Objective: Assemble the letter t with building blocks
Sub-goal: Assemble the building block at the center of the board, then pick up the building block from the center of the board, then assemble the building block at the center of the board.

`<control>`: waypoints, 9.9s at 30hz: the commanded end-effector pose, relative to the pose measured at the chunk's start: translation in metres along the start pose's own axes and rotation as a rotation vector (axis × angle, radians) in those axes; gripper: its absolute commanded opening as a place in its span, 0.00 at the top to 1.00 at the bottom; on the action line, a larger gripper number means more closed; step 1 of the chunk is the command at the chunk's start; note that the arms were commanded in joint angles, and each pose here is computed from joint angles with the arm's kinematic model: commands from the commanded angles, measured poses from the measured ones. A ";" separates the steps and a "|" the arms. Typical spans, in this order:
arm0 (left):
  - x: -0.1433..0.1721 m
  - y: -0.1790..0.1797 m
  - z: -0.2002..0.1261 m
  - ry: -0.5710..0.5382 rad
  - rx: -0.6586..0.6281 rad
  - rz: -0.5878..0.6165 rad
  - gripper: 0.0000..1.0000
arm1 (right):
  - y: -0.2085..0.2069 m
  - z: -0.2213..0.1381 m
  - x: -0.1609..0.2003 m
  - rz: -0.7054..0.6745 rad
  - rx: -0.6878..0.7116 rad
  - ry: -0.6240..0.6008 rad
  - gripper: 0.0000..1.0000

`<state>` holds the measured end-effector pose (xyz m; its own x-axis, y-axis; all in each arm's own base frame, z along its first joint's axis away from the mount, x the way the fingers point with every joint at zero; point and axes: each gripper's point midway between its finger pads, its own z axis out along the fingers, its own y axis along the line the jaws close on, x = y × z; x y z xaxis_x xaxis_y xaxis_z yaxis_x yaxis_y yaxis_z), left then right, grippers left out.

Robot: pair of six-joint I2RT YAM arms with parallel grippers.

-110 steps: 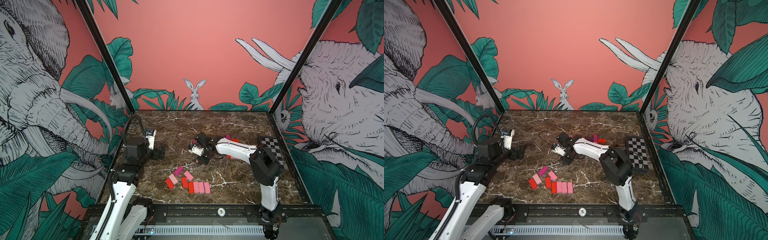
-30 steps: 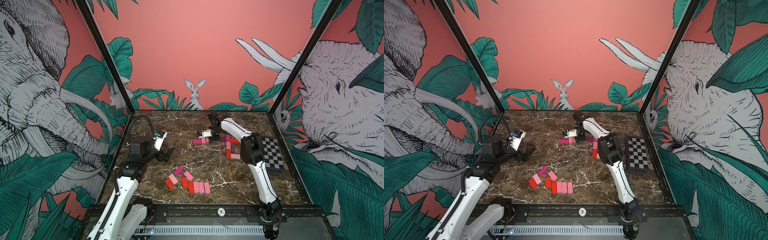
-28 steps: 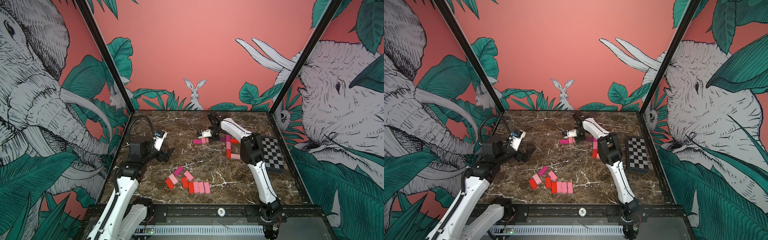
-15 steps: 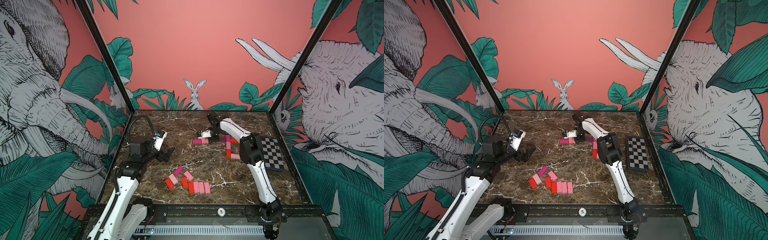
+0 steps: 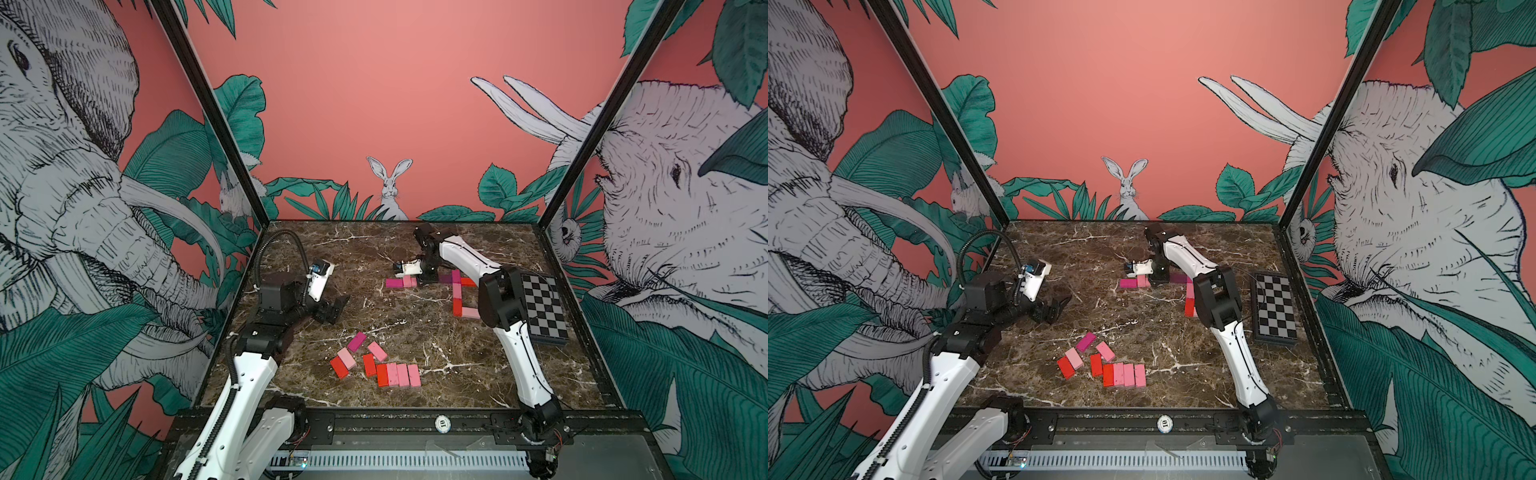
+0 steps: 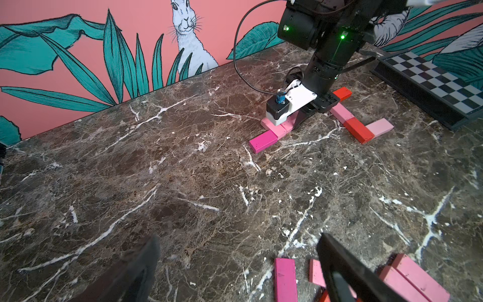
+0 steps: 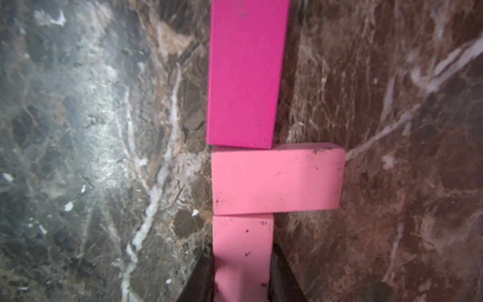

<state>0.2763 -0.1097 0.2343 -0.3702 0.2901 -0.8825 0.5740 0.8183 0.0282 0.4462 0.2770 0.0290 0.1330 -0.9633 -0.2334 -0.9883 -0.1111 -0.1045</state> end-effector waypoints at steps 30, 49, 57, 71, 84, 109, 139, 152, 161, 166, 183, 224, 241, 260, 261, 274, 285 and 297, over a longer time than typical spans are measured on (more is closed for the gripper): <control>-0.014 0.002 -0.005 -0.044 -0.009 0.013 0.04 | 0.018 0.023 0.000 -0.002 -0.081 0.031 0.94; -0.014 0.000 -0.005 -0.040 -0.002 0.010 0.03 | 0.020 0.025 -0.001 0.033 -0.088 0.031 0.73; -0.014 0.000 -0.005 -0.040 0.002 0.010 0.03 | 0.017 0.025 -0.001 0.052 -0.082 0.027 0.67; -0.014 0.001 -0.005 -0.033 -0.004 0.006 0.03 | 0.011 0.017 -0.007 0.073 -0.058 -0.003 0.49; -0.011 0.003 -0.003 -0.021 -0.011 0.001 0.03 | -0.018 -0.022 -0.030 0.174 0.052 -0.181 0.35; -0.007 0.012 -0.003 0.021 -0.057 -0.025 0.02 | 0.051 -0.128 -0.031 0.713 0.390 -0.134 0.16; 0.000 0.031 -0.002 0.064 -0.159 -0.081 0.02 | 0.286 -0.037 -0.062 1.319 0.146 -0.002 0.48; 0.000 0.032 -0.002 0.066 -0.171 -0.089 0.02 | 0.311 -0.019 -0.066 1.326 0.086 0.041 0.53; 0.001 0.033 -0.002 0.066 -0.174 -0.091 0.02 | 0.315 -0.012 -0.059 1.341 0.099 0.107 0.54; 0.001 0.034 -0.002 0.070 -0.178 -0.093 0.02 | 0.315 -0.012 -0.045 1.370 0.143 0.147 0.65; 0.003 0.035 -0.003 0.073 -0.184 -0.090 0.02 | 0.299 -0.013 -0.035 1.423 0.175 0.076 1.00; 0.002 0.037 -0.006 0.068 -0.208 -0.084 0.03 | 0.089 -0.078 -0.063 1.460 0.347 -0.132 1.00; 0.000 0.035 -0.006 0.060 -0.195 -0.086 0.03 | 0.068 -0.029 -0.065 1.526 0.340 0.000 1.00; -0.003 0.034 -0.008 0.049 -0.190 -0.084 0.03 | 0.064 -0.005 -0.049 1.573 0.333 0.063 0.97; -0.003 0.034 -0.008 0.049 -0.191 -0.084 0.03 | 0.064 -0.003 -0.049 1.573 0.325 0.065 0.96; -0.001 0.034 -0.008 0.052 -0.194 -0.085 0.03 | 0.065 0.016 -0.044 1.605 0.265 0.068 0.80; -0.001 0.035 -0.008 0.053 -0.196 -0.086 0.03 | 0.063 0.016 -0.033 1.593 0.307 0.103 0.60; 0.000 0.035 -0.008 0.057 -0.198 -0.085 0.03 | 0.061 0.016 -0.035 1.598 0.309 0.083 0.63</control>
<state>0.2939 -0.0780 0.2285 -0.4700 0.2463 -0.8476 0.3888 0.9199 0.0518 0.3837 0.3137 0.0251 -0.9663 -0.0573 -0.2508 -0.0656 0.9975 0.0249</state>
